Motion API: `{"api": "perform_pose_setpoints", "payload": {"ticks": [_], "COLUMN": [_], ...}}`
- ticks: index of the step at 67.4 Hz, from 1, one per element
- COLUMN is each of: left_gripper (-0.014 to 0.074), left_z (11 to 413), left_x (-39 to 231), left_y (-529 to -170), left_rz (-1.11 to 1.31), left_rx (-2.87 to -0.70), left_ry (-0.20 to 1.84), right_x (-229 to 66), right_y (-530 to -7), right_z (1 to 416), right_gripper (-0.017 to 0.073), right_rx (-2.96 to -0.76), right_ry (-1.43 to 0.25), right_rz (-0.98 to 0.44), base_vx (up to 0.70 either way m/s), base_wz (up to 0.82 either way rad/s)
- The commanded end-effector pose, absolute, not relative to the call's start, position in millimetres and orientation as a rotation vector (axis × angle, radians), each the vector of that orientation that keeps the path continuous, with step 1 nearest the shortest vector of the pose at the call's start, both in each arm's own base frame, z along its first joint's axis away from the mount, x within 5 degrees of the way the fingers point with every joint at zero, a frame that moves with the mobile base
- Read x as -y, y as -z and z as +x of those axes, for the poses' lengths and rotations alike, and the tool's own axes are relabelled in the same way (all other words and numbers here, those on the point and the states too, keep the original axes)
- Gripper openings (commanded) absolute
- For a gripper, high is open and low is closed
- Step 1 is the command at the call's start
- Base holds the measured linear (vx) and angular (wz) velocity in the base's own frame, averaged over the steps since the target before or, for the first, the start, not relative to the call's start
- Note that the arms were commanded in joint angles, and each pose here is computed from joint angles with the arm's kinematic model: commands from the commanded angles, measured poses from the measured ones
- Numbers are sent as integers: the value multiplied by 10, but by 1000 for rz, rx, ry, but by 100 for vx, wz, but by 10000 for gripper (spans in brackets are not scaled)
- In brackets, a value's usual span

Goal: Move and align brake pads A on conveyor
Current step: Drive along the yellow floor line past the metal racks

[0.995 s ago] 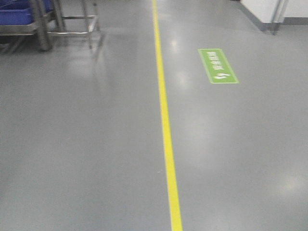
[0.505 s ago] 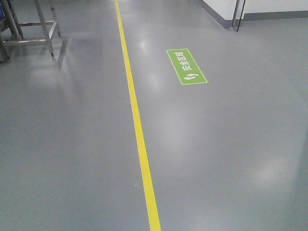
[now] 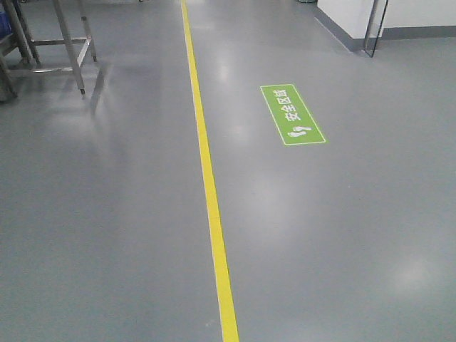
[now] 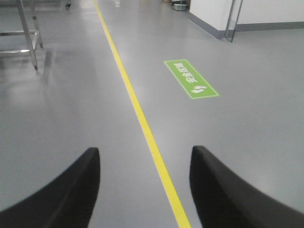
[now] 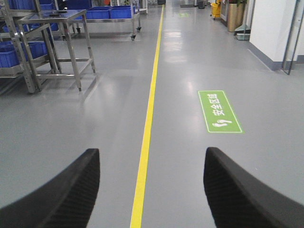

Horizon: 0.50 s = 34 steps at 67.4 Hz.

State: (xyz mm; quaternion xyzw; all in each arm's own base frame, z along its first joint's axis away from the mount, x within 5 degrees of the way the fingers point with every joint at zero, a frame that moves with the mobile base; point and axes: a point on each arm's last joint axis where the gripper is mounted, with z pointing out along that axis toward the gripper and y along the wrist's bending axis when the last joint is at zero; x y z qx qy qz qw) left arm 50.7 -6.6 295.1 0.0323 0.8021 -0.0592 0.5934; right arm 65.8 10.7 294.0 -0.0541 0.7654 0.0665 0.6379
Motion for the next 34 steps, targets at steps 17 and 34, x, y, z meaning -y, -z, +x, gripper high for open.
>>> {"api": "perform_pose_setpoints", "payload": {"ticks": [17,34], "left_gripper": [394,394], "left_z": [522,522], "left_x": [72,72], "left_y": [-3086,-3086], "left_rz": [73,73], "left_rx": [-1782,-1782], "left_ry": [153,153], "right_x": [-109,-109], "right_y": [-3084,-3084], "right_z": [665,665], "right_gripper": [449,449], "right_rx": [-1659,-1659], "right_ry": [-147,-147], "right_rz": [-129,-129], "base_vx": [57,61], "base_wz": [17,13]}}
